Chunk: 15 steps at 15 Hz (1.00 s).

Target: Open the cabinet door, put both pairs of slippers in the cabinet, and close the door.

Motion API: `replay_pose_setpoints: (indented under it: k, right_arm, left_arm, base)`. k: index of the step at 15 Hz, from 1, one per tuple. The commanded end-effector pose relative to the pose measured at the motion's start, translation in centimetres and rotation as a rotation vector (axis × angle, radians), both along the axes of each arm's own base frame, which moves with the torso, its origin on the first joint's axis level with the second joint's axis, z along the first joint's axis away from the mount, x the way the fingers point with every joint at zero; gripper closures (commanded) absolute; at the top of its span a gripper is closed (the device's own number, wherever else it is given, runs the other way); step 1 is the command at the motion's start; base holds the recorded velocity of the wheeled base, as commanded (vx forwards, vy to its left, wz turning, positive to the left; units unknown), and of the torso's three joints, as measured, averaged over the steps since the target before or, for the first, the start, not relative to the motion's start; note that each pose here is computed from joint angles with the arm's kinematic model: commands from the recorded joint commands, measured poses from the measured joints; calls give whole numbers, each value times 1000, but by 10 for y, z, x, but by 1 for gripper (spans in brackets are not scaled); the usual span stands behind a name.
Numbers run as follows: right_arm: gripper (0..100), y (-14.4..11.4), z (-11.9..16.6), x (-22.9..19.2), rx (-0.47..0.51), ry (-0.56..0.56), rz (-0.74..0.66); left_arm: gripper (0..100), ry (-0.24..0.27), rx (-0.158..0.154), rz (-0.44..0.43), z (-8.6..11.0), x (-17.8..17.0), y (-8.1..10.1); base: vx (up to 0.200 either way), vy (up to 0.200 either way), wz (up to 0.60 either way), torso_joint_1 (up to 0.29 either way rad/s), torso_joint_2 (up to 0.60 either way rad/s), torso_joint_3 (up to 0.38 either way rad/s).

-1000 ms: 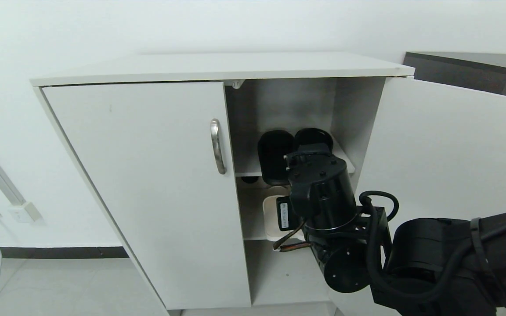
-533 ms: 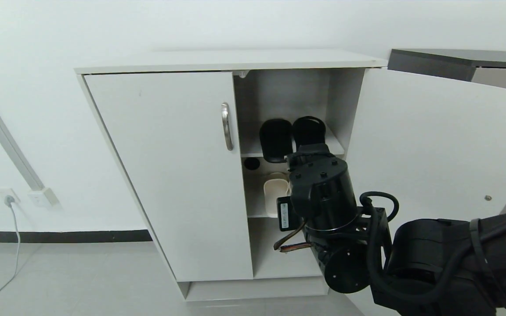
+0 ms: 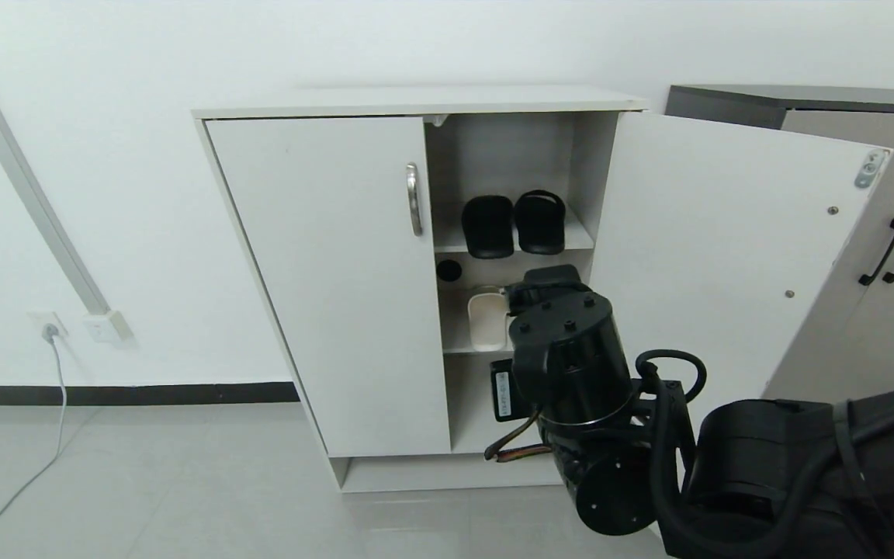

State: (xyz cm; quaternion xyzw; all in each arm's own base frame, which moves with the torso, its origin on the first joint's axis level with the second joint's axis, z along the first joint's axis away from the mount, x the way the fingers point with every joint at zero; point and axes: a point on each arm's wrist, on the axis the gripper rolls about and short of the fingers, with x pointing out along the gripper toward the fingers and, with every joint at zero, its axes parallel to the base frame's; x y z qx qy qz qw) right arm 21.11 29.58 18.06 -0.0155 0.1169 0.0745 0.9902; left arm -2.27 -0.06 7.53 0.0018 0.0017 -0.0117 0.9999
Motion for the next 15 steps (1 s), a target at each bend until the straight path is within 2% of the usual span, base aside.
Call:
replay_pose_setpoints:
  k: [1, 15]
  right_arm:
    - [100, -2, -6, 0, -19, 10, -1]
    - [100, -1, -22, 2, -34, -9, 44]
  left_arm:
    - [100, 0, -1, 0, 0, 0, 0]
    - [100, 0, 1, 11, 0, 0, 0]
  base:
    - [0, 0, 0, 0, 0, 0]
    - [0, 0, 0, 0, 0, 0]
